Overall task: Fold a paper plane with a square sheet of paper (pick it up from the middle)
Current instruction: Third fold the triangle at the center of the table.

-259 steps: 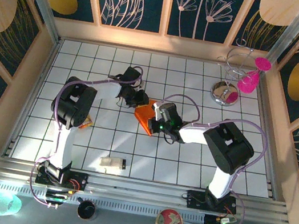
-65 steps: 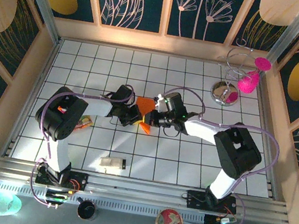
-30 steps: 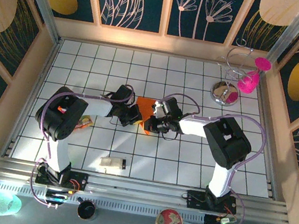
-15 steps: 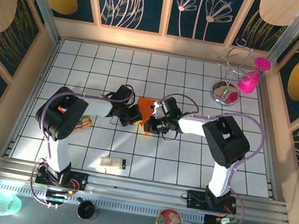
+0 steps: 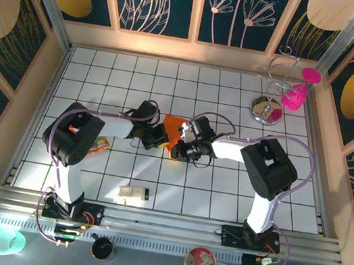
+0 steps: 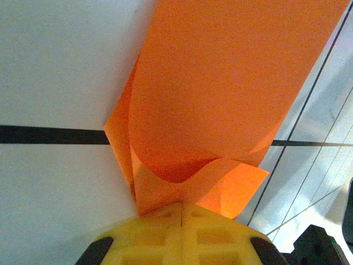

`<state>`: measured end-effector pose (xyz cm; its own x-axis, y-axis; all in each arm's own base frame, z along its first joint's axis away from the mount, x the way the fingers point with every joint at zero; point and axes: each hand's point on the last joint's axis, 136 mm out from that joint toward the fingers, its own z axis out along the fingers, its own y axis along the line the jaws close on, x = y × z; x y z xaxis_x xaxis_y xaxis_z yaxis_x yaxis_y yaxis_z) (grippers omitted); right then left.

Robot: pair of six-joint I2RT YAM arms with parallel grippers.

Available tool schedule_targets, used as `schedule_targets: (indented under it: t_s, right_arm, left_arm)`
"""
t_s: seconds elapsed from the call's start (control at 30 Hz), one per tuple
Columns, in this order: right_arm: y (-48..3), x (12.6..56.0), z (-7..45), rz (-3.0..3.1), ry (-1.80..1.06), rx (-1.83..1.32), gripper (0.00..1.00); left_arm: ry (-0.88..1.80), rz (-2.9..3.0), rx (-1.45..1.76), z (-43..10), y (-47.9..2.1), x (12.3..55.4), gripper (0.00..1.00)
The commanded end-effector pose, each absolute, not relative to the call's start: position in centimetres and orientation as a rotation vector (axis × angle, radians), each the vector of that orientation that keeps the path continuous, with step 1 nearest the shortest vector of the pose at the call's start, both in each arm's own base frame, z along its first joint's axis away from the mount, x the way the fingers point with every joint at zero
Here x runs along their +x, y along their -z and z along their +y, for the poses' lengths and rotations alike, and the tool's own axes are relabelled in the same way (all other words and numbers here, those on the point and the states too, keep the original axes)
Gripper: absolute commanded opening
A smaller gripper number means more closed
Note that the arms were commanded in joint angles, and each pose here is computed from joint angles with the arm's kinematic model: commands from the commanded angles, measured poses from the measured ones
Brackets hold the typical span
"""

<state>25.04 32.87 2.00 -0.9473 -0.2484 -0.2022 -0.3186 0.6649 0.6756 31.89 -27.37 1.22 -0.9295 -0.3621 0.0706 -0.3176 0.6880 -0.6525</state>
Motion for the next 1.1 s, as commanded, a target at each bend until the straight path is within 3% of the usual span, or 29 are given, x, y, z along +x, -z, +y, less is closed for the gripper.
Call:
schedule_targets:
  t_s: [0.0,0.47,1.07]
  right_arm:
    - [-2.1,23.4,32.4,2.826,-1.158,-0.505,0.00]
    - [-2.4,24.1,32.6,2.808,-1.141,-0.490,0.00]
    - [-3.3,23.5,32.4,2.803,-1.169,-0.491,0.00]
  left_arm:
    - [0.975,2.899,-0.616,-26.3,1.4,30.6,0.05]
    - [1.195,2.734,-0.455,-29.2,-5.3,33.9,0.15]
    - [1.130,2.795,-0.470,-28.1,-2.8,33.5,0.14]
